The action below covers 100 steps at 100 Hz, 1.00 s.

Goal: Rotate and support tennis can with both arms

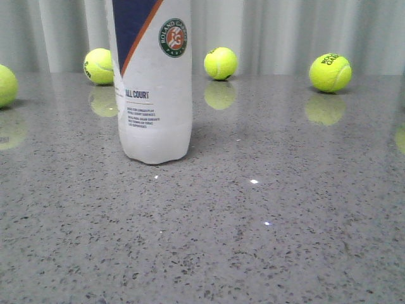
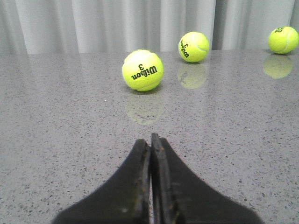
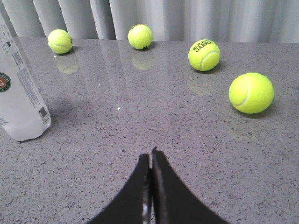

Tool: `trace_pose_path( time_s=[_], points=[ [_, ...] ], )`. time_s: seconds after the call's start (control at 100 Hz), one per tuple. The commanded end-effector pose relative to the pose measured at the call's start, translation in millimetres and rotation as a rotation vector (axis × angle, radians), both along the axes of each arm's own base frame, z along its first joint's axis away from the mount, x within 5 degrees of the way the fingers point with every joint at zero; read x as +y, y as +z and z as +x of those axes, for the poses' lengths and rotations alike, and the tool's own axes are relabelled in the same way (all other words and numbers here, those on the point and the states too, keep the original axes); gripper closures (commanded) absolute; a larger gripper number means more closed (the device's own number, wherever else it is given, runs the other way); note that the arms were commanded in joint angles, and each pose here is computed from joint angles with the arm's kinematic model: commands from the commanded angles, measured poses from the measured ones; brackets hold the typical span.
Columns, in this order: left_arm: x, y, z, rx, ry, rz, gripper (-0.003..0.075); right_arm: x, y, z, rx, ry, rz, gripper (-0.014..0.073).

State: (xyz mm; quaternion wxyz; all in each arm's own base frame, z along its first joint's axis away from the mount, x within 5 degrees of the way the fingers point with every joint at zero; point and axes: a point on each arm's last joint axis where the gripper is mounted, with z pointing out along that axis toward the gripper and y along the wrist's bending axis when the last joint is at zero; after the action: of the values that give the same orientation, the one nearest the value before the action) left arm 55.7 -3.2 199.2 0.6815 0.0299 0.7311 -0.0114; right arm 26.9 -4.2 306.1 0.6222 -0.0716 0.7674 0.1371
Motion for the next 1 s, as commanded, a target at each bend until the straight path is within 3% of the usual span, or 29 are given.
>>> trace_pose_path(
  time_s=[0.0,0.22,0.37,0.63,0.99],
  points=[
    [0,-7,-1,-0.066,0.003,-0.019,0.0741,1,14,1,-0.096,0.008,0.009,0.0651],
    [0,-7,-1,-0.066,0.003,-0.019,0.0741,1,12,2,-0.117,-0.041,-0.017,0.0651],
    [0,-7,-1,-0.066,0.003,-0.019,0.0741,9,-8,14,-0.173,-0.089,-0.029,0.0651],
    [0,-7,-1,-0.066,0.003,-0.019,0.0741,7,-39,30,-0.398,-0.269,-0.030,0.0651],
    [0,-7,-1,-0.066,0.003,-0.019,0.0741,1,-91,35,-0.304,-0.353,-0.035,0.0651]
  ],
)
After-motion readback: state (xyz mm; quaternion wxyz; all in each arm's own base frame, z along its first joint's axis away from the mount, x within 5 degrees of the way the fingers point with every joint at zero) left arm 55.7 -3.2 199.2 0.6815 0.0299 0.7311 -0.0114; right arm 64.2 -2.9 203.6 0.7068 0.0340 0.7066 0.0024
